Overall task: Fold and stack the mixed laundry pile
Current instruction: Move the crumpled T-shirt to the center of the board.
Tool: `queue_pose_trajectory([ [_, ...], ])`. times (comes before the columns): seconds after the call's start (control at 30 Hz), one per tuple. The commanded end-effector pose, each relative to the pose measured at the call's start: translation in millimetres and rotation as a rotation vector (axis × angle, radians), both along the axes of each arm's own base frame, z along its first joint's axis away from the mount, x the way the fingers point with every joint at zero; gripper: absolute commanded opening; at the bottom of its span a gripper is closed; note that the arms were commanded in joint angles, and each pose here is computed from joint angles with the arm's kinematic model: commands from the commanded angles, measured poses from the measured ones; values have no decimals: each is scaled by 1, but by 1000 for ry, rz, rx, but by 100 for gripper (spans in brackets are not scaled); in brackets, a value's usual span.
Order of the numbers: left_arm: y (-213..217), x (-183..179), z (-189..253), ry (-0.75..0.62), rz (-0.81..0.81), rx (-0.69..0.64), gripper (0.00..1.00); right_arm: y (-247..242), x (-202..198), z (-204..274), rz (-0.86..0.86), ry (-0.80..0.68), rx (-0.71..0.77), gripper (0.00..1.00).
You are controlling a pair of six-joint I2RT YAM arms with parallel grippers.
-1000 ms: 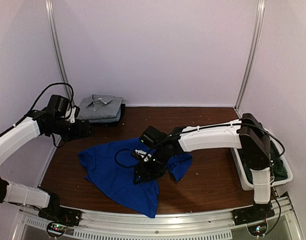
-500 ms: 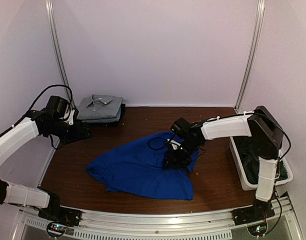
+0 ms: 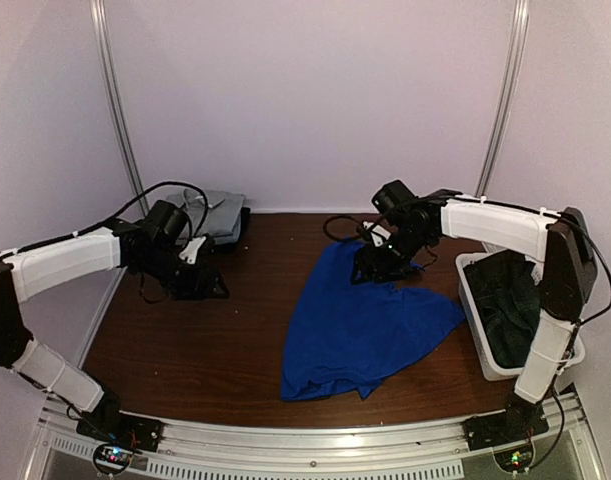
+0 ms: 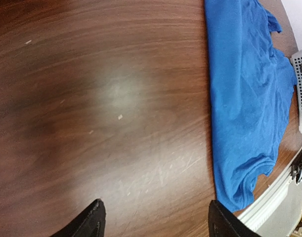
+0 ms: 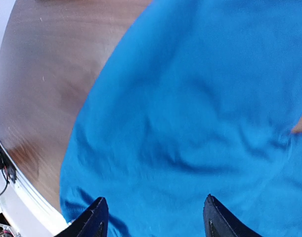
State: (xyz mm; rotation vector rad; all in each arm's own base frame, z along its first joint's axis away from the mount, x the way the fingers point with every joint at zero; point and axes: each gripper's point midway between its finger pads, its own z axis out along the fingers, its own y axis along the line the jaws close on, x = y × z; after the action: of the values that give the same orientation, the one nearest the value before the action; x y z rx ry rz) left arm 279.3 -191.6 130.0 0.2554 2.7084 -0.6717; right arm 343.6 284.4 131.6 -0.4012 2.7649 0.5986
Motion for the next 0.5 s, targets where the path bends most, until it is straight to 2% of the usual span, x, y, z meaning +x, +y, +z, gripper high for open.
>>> queue_pose_trajectory([
  [0.0, -77, 53, 15, -108, -105, -102, 71, -34, -33, -20, -45, 87, -22, 67],
  [0.2, -169, 109, -14, -111, -204, -61, 70, -56, -66, -43, -38, 155, -22, 67],
  [0.37, -214, 150, -37, -135, -215, -60, 71, -70, -87, -65, -46, 217, -44, 68],
  [0.47, -235, 160, -61, -115, -246, -84, 71, -81, -95, -77, -77, 238, -57, 68],
])
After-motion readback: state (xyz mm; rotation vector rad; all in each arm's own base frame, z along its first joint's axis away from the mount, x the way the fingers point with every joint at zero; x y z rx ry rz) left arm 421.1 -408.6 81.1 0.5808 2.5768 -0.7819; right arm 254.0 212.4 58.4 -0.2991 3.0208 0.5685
